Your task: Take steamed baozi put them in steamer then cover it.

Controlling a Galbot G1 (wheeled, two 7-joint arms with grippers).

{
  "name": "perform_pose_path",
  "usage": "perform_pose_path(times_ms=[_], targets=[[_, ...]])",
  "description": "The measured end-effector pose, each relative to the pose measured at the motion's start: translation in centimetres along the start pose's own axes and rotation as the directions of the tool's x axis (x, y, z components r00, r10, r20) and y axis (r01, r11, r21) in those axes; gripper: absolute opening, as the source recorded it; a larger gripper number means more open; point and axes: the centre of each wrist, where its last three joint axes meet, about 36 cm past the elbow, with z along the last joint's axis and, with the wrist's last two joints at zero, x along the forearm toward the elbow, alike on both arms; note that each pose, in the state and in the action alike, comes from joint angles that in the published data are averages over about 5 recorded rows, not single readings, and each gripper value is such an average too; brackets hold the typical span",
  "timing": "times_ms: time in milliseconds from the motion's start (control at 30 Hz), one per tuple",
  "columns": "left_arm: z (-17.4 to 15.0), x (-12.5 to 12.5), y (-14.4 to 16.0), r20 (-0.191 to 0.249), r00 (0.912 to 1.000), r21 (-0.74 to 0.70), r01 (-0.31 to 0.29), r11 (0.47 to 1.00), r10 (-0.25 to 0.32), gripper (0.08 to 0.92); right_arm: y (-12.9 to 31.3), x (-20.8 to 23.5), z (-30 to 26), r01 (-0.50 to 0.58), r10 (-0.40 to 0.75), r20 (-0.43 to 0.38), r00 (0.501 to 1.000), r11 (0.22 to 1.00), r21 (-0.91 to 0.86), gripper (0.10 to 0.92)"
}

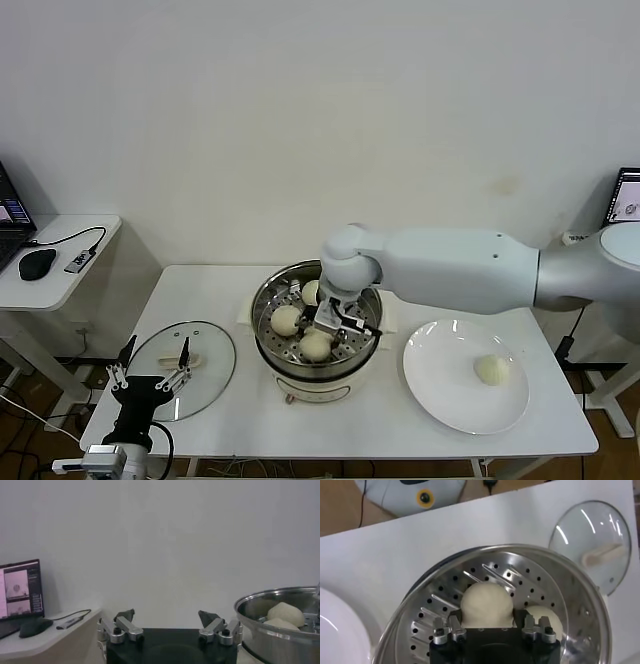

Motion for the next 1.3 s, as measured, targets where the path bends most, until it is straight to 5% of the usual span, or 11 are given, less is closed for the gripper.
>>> perform_pose_path(times_ms=[167, 567, 933, 1300], targets=[[-0.1, 0.0, 0.0, 0.002, 1.0000, -0.002, -0.002, 1.000, 0.002, 0.823, 0.1, 1.4, 0.5, -0.019, 0.019, -0.013, 1.000, 1.000, -0.013, 0.814], [-0.5, -0.2, 0.3, 0.014, 0.9998, -0.017, -0.010, 1.000, 0.010, 0.823, 3.4, 8.0, 2.9, -0.105, 0.074, -0.115, 0.991, 0.951, -0.291, 0.823], [-0.6, -0.4, 0.1, 0.020, 0.9994, -0.021, -0.029, 0.999, 0.029, 0.823, 13.8, 11.0, 5.4, -0.202, 0.070, -0.216, 0.974, 0.700, -0.685, 0.823], [-0.3, -0.6, -0.2, 0.014, 0.9989, -0.020, -0.044, 0.999, 0.045, 0.823, 26.4, 8.7, 6.4, -0.197, -0.030, -0.242, 0.970, 0.494, -0.847, 0.823]])
